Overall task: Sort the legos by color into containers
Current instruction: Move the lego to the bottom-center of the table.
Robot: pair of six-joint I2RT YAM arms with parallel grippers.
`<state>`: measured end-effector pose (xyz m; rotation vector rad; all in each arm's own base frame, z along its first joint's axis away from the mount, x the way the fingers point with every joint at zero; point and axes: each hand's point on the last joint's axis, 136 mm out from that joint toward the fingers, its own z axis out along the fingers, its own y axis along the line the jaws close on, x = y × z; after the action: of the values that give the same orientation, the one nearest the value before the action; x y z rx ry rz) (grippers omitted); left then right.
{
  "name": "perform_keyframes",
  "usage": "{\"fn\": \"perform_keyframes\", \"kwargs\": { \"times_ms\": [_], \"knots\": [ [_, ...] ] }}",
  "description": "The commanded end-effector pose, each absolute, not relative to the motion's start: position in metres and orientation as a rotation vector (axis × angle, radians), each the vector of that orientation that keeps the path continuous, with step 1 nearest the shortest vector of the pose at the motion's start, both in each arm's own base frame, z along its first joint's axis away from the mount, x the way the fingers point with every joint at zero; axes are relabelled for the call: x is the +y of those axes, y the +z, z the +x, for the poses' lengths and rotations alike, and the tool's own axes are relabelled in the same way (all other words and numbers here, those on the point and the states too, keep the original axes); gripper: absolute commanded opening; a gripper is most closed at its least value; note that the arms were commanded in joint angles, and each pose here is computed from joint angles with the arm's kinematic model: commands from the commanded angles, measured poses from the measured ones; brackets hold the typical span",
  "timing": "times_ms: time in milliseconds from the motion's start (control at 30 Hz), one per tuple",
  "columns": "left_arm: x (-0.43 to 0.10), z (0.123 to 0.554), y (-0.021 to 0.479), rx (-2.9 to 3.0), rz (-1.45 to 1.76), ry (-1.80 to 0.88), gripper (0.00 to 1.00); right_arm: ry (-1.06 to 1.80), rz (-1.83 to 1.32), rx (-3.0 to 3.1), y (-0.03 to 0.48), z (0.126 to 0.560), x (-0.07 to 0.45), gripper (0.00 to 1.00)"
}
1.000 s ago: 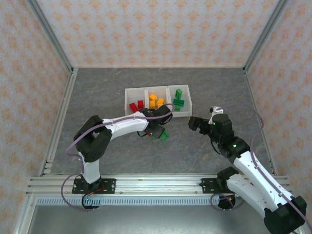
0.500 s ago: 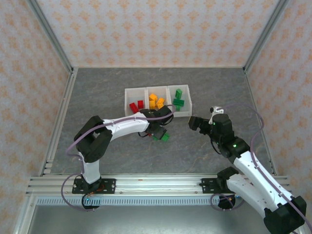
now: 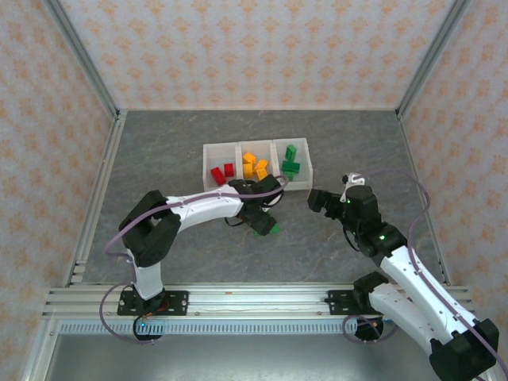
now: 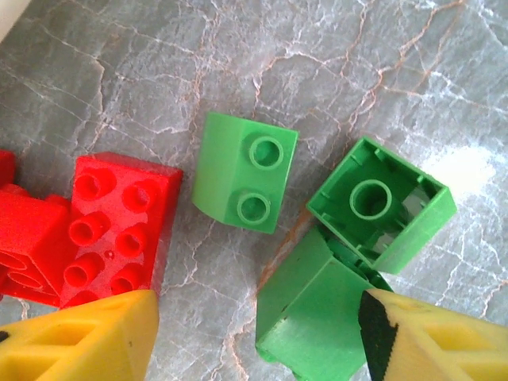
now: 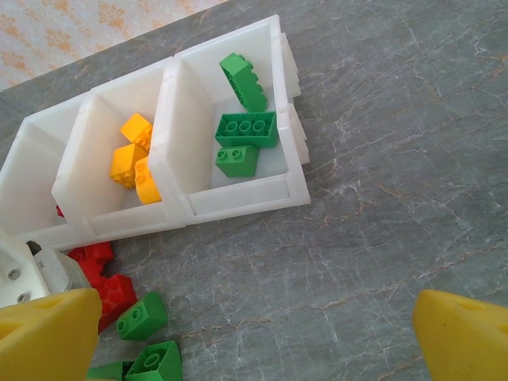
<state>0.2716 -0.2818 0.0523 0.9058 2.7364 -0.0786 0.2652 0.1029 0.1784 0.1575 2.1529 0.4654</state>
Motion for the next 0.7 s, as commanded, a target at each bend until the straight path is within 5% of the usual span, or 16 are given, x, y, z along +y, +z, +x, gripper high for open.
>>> {"fn": "perform_keyframes", "kwargs": {
  "times_ms": [0,400,667],
  "knots": [
    [-0.275,0.258,0.059,2.743,0.995,-0.069,0.74,0.442,0.186,2.132,0.180,0.268,0.098,1.00],
    [-0.283,0.232,0.050,2.717,1.198,-0.071,0.83,0.436,0.184,2.135,0.178,0.268,0.097,1.00],
    [-0.286,0.242,0.067,2.726,0.933,-0.031,0.86,0.433,0.181,2.143,0.176,0.269,0.098,1.00]
  ]
}}
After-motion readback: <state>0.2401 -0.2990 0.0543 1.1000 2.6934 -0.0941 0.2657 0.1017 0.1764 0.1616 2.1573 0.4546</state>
